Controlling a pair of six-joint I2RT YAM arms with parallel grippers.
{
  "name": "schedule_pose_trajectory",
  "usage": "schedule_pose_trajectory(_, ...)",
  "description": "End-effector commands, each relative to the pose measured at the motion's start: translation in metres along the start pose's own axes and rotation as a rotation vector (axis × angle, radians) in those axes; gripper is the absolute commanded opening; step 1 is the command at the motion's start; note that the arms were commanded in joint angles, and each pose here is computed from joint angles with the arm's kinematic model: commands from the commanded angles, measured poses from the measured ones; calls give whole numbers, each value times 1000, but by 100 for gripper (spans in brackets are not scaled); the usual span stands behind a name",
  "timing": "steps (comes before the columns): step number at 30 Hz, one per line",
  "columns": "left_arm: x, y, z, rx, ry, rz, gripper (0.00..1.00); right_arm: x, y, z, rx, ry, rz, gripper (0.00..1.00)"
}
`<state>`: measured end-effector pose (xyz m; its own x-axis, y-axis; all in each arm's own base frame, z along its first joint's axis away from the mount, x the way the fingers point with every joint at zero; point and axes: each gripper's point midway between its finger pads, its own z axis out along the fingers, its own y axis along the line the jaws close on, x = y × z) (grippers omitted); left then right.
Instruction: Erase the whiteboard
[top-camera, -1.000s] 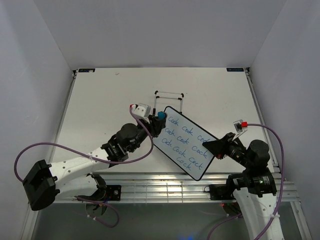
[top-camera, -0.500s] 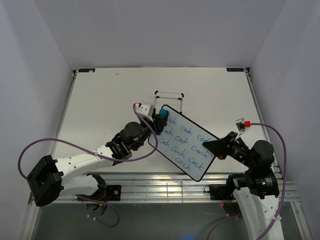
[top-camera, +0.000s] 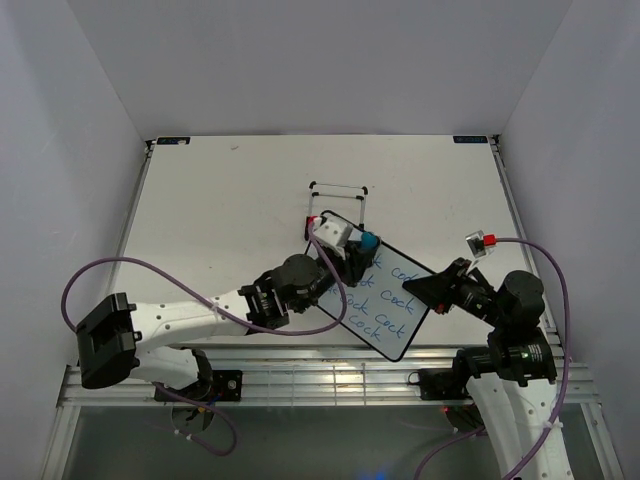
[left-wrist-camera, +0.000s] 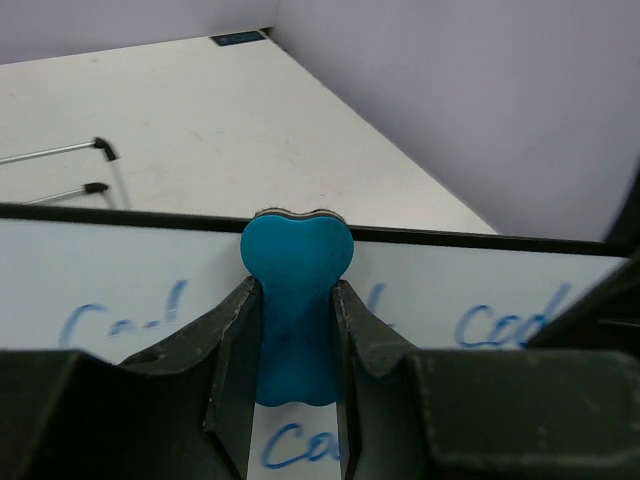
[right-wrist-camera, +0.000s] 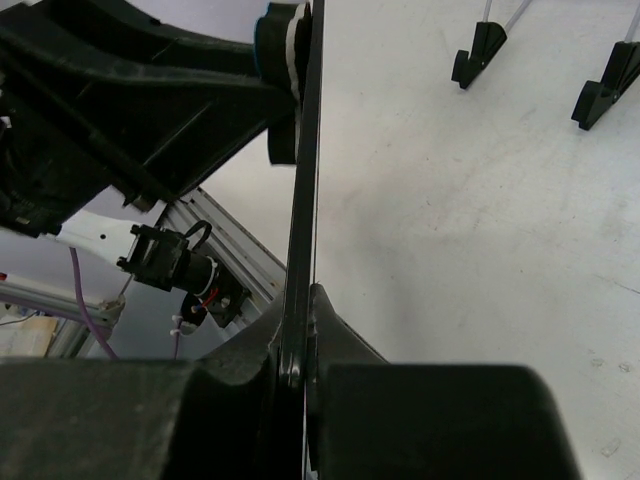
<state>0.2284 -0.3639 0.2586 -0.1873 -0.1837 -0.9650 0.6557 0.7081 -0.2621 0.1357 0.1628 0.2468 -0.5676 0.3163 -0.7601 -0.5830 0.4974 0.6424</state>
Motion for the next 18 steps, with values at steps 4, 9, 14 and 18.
schedule_pose_trajectory(4, 7, -57, 2, 79, 46, 28, 18, -36, 68, -16, -211, -68, -198, 8)
schedule_pose_trajectory(9, 10, -3, 2, -144, 80, 32, 18, -44, 65, -21, -133, -87, -239, 8)
schedule_pose_trajectory(14, -4, 89, -3, -302, 78, -44, 17, -41, 77, -27, -169, -67, -260, 8)
schedule_pose_trajectory(18, -13, 127, -7, -340, 68, -57, 16, -38, 88, -30, -219, -47, -252, 8)
